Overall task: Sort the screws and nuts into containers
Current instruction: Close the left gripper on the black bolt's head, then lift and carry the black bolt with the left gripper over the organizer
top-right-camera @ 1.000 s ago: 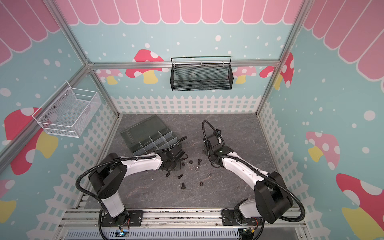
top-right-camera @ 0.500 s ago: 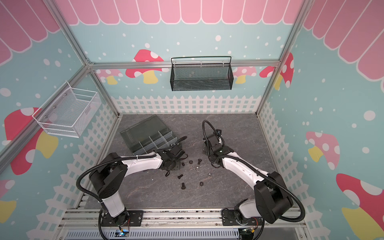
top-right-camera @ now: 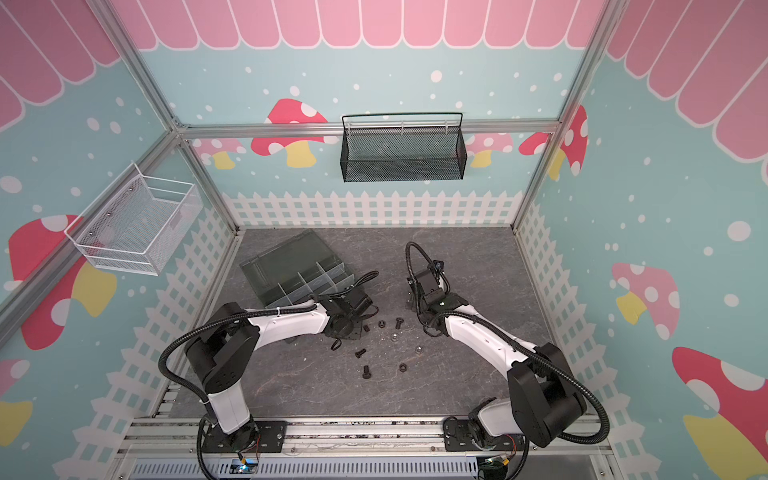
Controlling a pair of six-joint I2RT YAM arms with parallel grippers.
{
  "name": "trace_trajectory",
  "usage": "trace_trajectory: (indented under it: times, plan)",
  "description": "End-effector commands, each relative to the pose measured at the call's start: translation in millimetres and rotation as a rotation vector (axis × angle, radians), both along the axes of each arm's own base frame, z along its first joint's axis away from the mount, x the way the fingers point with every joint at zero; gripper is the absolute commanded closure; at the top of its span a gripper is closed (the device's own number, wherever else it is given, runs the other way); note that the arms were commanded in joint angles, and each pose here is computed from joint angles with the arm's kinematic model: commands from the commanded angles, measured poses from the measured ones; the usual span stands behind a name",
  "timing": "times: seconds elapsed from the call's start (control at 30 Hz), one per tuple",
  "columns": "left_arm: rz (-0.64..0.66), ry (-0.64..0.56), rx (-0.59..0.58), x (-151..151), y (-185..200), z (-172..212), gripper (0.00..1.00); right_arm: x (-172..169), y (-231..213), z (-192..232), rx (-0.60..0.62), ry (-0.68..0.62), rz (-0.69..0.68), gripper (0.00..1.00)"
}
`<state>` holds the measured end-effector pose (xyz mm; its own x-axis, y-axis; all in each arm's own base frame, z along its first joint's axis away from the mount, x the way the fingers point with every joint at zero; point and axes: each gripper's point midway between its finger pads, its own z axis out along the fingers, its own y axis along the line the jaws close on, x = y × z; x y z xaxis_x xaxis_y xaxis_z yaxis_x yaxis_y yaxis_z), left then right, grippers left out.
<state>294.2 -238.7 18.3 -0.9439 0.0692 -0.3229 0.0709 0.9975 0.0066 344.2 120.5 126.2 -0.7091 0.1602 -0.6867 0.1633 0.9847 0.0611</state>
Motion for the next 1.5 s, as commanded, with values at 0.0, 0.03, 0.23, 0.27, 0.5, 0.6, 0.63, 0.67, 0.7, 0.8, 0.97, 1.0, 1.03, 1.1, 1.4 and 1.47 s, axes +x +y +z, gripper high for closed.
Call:
trace_trajectory:
  times: [0.0, 0.03, 0.23, 0.27, 0.5, 0.6, 0.63, 0.67, 0.7, 0.8, 0.97, 1.0, 1.03, 1.1, 1.4, 1.47]
  plan:
    - [-0.018, 0.068, 0.046, -9, 8, -17, 0.64, -1, -5, 3, 0.012, -0.012, -0.018, 0.02]
    - [-0.017, 0.067, 0.045, -9, 8, -16, 0.64, -2, -5, 3, 0.012, -0.012, -0.016, 0.02]
    - [-0.013, 0.067, 0.051, -8, 11, -18, 0.63, -3, -6, 4, 0.013, -0.016, -0.020, 0.02]
    - [-0.013, 0.066, 0.052, -7, 11, -18, 0.63, -2, -6, 4, 0.014, -0.015, -0.022, 0.02]
    - [-0.017, 0.050, 0.055, 2, 7, -16, 0.63, -2, -5, 1, 0.017, -0.007, -0.019, 0.02]
    - [-0.021, 0.053, 0.057, 4, 5, -18, 0.66, -2, -5, 0, 0.016, -0.004, -0.019, 0.02]
    - [-0.022, 0.055, 0.056, 4, 5, -18, 0.67, -1, -5, 1, 0.016, -0.007, -0.019, 0.02]
    - [-0.024, 0.058, 0.056, 3, 4, -19, 0.68, -2, -5, 1, 0.017, -0.007, -0.020, 0.02]
    - [-0.021, 0.057, 0.056, 3, 5, -18, 0.69, -2, -5, 2, 0.018, -0.009, -0.018, 0.02]
    - [-0.019, 0.060, 0.059, 1, 7, -17, 0.71, -2, -6, 2, 0.018, -0.010, -0.020, 0.02]
    - [-0.014, 0.066, 0.066, -4, 12, -16, 0.80, -1, -6, 3, 0.020, -0.011, -0.021, 0.02]
    - [-0.013, 0.063, 0.065, -4, 13, -15, 0.81, -1, -5, 2, 0.021, -0.009, -0.019, 0.02]
    - [-0.010, 0.058, 0.064, -4, 14, -14, 0.83, -1, -5, 3, 0.022, -0.011, -0.019, 0.02]
    - [-0.010, 0.046, 0.060, -3, 14, -9, 0.84, 0, -4, 3, 0.024, -0.010, -0.018, 0.02]
    - [0.011, -0.088, 0.030, 13, 17, 35, 0.90, 1, -5, 9, 0.033, -0.026, -0.023, 0.02]
    - [0.021, -0.121, 0.017, 18, 20, 49, 0.91, 0, -5, 11, 0.034, -0.031, -0.026, 0.02]
